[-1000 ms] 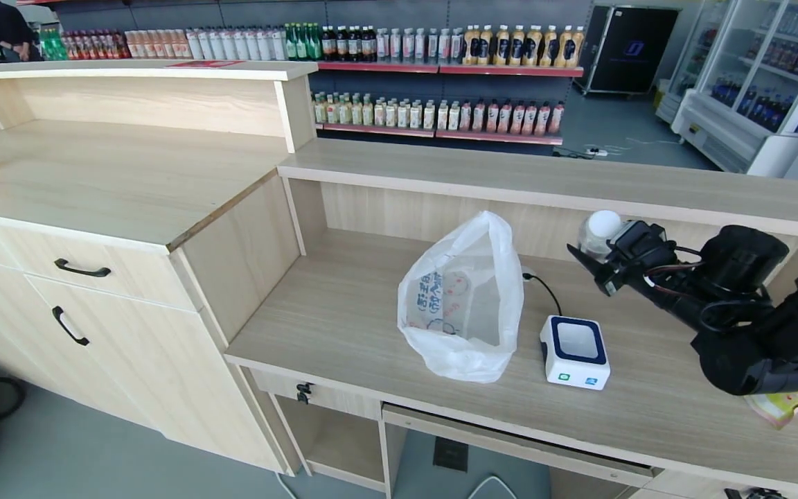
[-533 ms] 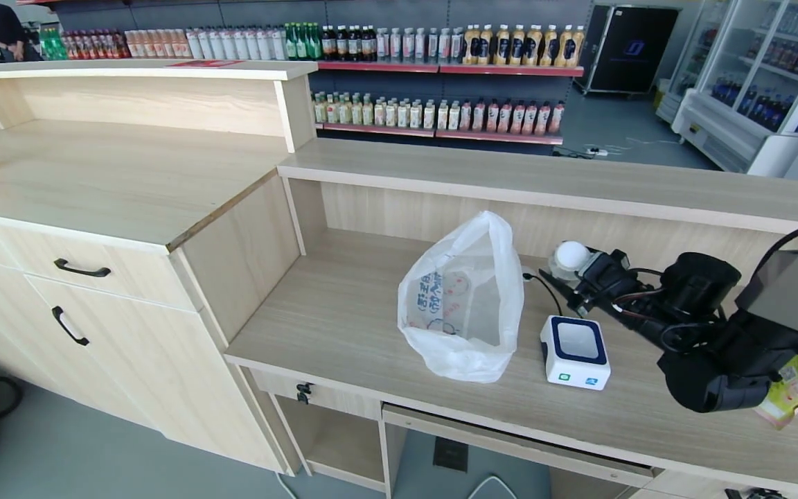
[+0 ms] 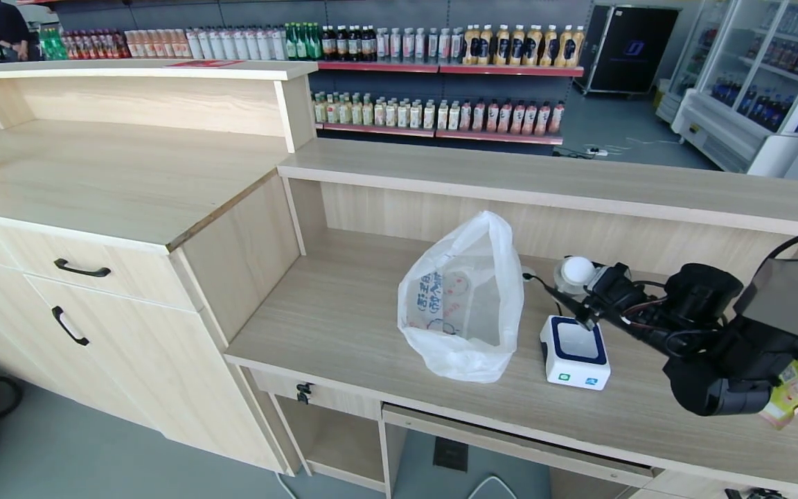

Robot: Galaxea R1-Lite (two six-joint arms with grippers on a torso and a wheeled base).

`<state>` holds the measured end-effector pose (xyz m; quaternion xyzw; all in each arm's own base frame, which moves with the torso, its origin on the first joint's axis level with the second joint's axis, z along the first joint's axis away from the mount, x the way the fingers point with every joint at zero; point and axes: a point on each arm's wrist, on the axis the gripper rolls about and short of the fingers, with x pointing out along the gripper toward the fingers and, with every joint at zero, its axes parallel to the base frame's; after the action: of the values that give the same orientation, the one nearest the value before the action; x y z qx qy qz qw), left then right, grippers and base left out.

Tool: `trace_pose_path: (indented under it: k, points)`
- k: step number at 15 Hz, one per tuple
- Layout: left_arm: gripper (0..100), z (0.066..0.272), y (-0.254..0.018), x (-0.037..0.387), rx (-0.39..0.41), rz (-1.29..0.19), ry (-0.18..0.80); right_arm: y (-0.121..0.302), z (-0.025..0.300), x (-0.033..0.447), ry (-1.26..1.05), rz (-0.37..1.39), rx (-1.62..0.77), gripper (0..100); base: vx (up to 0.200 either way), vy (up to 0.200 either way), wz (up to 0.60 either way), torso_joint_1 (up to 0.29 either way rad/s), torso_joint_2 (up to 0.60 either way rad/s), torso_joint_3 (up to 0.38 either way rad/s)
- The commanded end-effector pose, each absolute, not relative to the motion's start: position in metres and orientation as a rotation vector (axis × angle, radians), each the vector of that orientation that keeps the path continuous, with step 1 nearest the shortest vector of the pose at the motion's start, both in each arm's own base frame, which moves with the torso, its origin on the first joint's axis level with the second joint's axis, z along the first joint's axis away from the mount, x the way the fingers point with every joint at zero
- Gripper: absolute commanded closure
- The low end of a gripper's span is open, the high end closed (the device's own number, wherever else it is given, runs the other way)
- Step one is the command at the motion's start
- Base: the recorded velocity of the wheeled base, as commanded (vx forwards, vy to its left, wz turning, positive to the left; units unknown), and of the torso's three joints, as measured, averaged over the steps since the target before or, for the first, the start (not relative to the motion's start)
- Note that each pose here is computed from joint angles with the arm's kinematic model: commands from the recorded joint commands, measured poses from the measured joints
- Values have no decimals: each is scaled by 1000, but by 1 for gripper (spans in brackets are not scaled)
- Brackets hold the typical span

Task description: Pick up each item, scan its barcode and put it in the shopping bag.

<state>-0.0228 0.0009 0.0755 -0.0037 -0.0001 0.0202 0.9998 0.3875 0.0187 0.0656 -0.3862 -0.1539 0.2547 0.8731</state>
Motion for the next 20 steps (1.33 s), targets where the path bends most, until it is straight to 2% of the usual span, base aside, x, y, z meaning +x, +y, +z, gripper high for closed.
trace_pose_path:
  k: [1,8,20]
  points:
    - [0,75,1,-23,-8,41,0,13,63,390,-325,542,-807,100,0,0,0,0,0,0]
    - [0,75,1,-23,-8,41,0,7,55,401,-352,603,-791,100,0,0,0,0,0,0]
    - [0,75,1,-23,-8,41,0,-3,45,404,-334,608,-788,100,0,0,0,0,0,0]
